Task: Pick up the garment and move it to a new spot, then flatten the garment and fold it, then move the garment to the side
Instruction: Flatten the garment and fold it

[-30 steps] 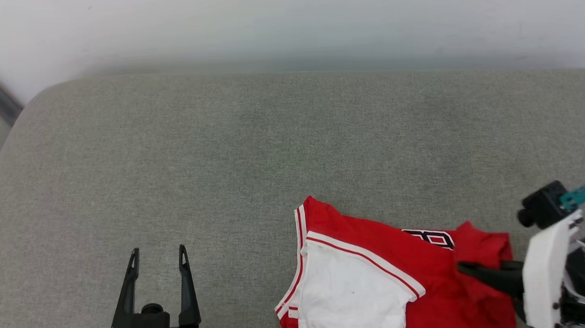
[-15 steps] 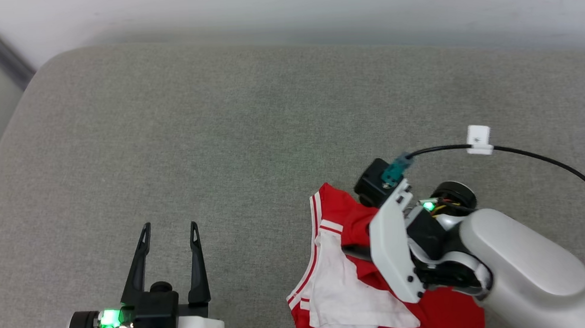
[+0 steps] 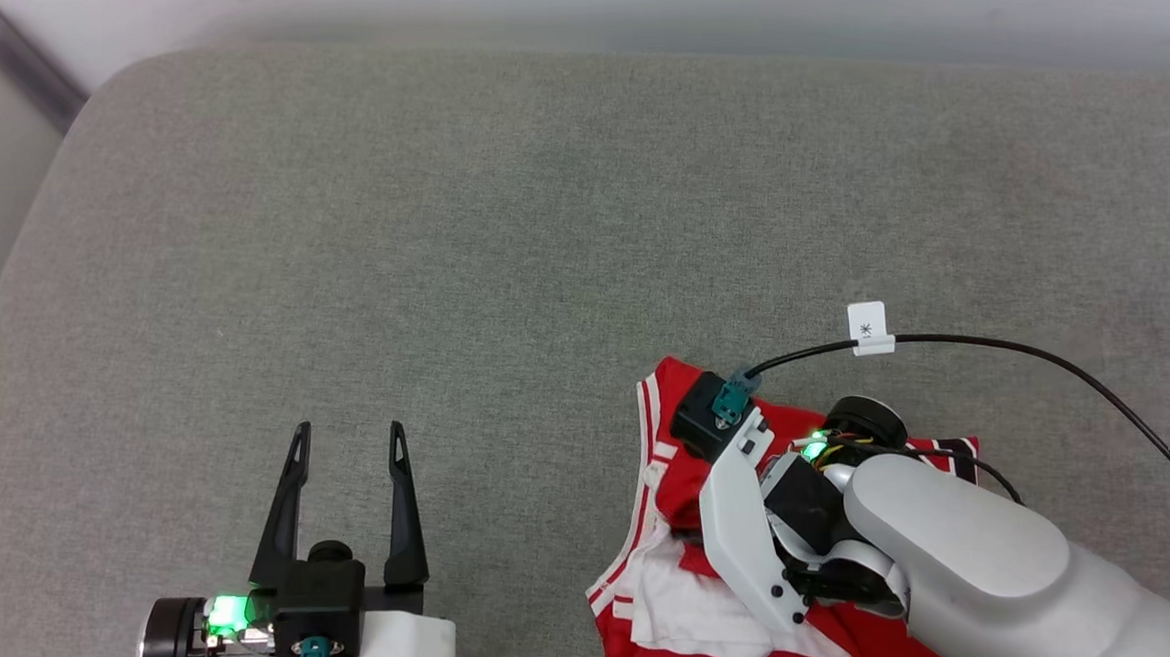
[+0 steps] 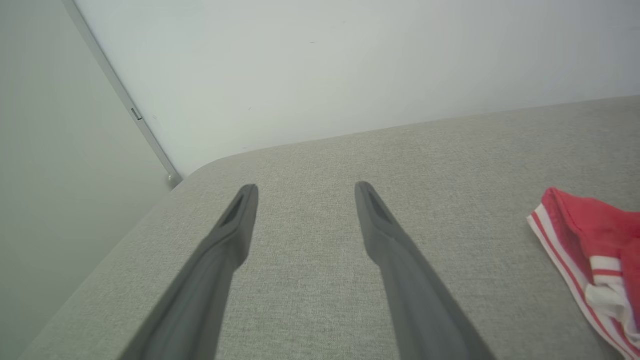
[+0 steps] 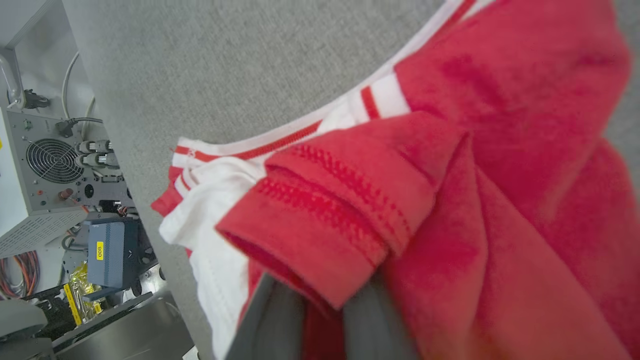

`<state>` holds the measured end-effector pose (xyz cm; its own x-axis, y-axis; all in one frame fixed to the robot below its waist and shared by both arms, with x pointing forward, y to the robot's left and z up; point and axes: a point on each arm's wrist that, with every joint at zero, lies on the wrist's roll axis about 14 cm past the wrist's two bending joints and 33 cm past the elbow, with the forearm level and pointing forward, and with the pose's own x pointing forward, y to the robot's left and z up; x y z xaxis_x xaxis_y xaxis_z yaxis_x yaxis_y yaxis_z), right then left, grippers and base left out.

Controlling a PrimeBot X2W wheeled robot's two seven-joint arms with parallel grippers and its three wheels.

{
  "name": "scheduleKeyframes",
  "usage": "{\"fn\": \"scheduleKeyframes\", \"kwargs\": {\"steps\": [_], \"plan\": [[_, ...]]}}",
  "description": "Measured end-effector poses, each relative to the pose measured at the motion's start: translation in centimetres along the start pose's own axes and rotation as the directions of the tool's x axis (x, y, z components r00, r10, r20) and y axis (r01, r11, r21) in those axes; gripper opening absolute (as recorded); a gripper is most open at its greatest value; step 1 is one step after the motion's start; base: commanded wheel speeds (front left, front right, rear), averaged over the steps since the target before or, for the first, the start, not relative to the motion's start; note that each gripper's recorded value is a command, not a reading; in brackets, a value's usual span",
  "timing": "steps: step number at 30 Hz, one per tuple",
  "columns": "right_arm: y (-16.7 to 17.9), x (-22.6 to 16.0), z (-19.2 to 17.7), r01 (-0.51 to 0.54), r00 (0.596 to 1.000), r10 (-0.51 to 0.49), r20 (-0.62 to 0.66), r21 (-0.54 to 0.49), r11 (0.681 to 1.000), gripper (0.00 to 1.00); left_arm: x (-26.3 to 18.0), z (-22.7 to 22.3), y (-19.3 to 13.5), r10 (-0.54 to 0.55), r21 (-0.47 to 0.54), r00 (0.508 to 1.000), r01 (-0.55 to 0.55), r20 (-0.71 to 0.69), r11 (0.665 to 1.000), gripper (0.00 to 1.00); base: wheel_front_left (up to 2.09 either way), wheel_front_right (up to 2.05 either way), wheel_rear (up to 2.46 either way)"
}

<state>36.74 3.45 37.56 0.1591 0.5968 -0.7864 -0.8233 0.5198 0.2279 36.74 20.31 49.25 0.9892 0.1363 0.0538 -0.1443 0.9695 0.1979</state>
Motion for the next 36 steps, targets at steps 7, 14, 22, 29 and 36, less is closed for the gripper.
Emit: {"fn": "scheduleKeyframes", "kwargs": {"steps": [7,14,22,29,36], "plan": [[-1.6,-3.9,5.0,0.085,0.957,-0.063,0.284,-0.065,0.994,1.00,-0.5,0.5,0.2,-0.006,0.009,1.000,0.006,0.016,1.000,1.00,0.00,0.00,0.00],[-7.1,-13.6,10.2,0.327,0.710,-0.241,0.661,-0.007,0.945,1.00,-0.7,1.7,0.1,-0.020,0.009,0.998,0.020,0.056,1.000,1.00,0.00,0.00,0.00],[-10.9,-23.2,8.1,0.549,0.302,-0.425,0.853,0.209,0.809,1.00,-1.1,2.9,-0.8,-0.055,0.001,0.994,0.055,0.094,0.998,1.00,0.00,0.00,0.00],[-10.6,-25.5,3.2,0.563,0.140,-0.566,0.812,0.405,0.720,1.00,-1.4,3.5,-1.4,-0.075,-0.016,0.991,0.077,0.112,0.997,1.00,0.00,0.00,0.00],[-8.5,-26.5,-0.6,0.530,0.049,-0.652,0.756,0.534,0.659,1.00,-1.7,4.0,-1.0,-0.069,-0.027,0.990,0.073,0.125,0.997,1.00,0.00,0.00,0.00]]}}
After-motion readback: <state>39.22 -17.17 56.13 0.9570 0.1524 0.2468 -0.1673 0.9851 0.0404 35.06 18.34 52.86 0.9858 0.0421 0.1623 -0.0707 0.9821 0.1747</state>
